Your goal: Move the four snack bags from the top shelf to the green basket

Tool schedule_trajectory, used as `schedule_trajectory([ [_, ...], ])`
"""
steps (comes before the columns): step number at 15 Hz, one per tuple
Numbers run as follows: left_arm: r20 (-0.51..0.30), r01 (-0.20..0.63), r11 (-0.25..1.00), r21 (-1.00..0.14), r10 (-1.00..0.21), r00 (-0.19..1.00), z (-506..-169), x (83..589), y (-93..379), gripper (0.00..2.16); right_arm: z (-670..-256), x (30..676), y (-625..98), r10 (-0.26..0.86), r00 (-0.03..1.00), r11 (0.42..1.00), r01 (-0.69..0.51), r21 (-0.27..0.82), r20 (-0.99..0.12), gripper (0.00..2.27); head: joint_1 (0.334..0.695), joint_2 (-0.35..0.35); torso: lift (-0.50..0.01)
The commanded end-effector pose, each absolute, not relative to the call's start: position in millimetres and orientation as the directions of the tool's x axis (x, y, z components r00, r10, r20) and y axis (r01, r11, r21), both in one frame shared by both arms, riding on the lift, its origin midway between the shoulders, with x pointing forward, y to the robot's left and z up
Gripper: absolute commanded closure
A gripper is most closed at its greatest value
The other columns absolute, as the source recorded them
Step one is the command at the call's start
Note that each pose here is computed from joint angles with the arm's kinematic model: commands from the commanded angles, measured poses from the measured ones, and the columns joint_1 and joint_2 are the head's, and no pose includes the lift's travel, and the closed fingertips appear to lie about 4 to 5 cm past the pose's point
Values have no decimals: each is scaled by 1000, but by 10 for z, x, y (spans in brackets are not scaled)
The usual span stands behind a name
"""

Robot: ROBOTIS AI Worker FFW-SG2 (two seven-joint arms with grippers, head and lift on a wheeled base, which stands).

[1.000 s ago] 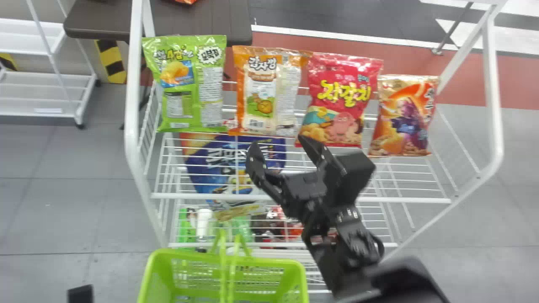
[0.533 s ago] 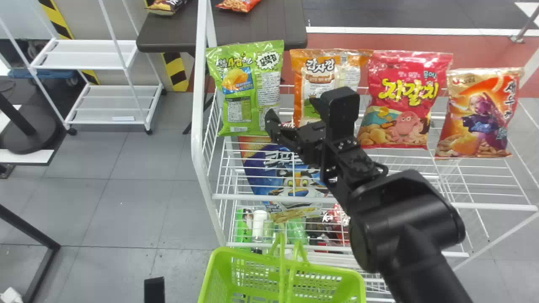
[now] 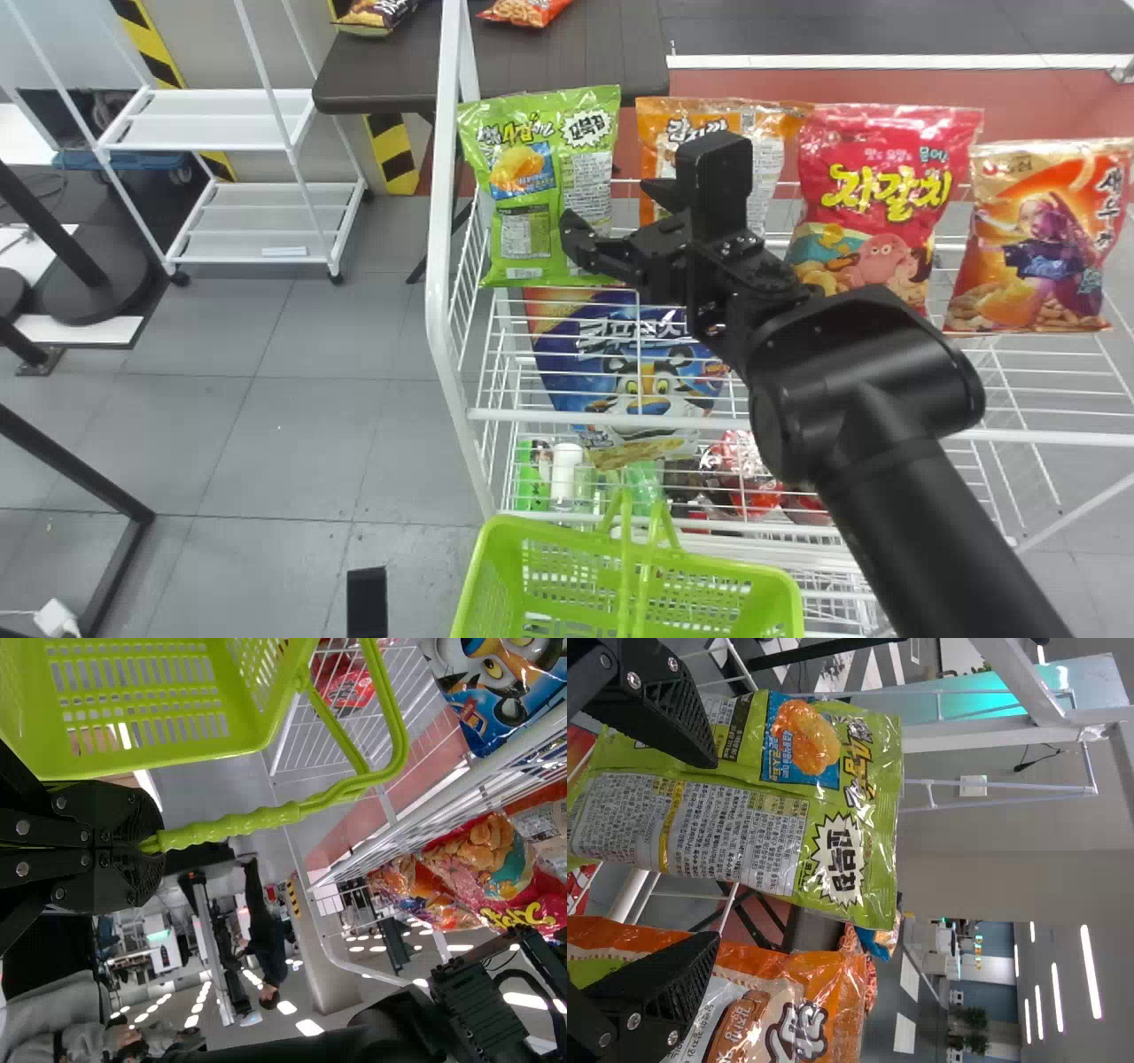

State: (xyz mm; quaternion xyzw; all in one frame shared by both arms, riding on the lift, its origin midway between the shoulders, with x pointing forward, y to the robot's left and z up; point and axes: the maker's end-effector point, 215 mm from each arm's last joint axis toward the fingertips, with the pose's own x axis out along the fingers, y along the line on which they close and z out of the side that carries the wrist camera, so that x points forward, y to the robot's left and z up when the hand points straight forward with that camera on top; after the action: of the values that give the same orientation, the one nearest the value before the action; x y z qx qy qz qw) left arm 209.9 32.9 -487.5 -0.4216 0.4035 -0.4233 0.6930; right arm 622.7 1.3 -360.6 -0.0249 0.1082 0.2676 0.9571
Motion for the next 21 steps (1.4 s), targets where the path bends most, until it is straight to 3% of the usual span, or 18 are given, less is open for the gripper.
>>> schedule_trajectory([
  [1, -201, 249, 286, -925, -927, 318, -4877, 2119, 335, 1730, -3635, 6291, 56, 536, 808, 836, -548, 21, -245, 417, 695, 46, 0],
  [2, -199, 249, 284, -926, -927, 317, -4874, 2123, 341, 1730, -3729, 6257, 86, 556, 783, 821, -570, 38, -280, 772, 695, 47, 0],
  [3, -199, 249, 284, -926, -927, 317, -4875, 2127, 345, 1733, -3837, 6193, 120, 571, 757, 809, -585, 60, -319, 1413, 695, 51, 0],
  [4, -201, 249, 286, -926, -927, 318, -4882, 2137, 348, 1730, -3911, 6129, 151, 583, 733, 798, -597, 80, -351, 1851, 695, 57, 0],
  [5, -201, 249, 286, -926, -927, 318, -4882, 2137, 348, 1730, -3937, 6067, 184, 593, 711, 789, -606, 100, -377, 2010, 695, 65, 0],
  [13, -194, 261, 283, -923, -928, 319, -4821, 2141, 319, 1730, -3755, 5404, 331, 619, 675, 771, -618, 151, -400, 2111, 695, 90, 0],
  [17, -189, 263, 282, -922, -925, 330, -4782, 2127, 330, 1730, -3368, 4773, 72, 542, 759, 838, -518, 169, -360, 2108, 695, 88, 0],
  [21, -187, 265, 284, -922, -923, 337, -4765, 2132, 319, 1730, -3269, 4033, -1093, 404, 820, 914, -383, 136, -405, 2108, 695, 24, 0],
])
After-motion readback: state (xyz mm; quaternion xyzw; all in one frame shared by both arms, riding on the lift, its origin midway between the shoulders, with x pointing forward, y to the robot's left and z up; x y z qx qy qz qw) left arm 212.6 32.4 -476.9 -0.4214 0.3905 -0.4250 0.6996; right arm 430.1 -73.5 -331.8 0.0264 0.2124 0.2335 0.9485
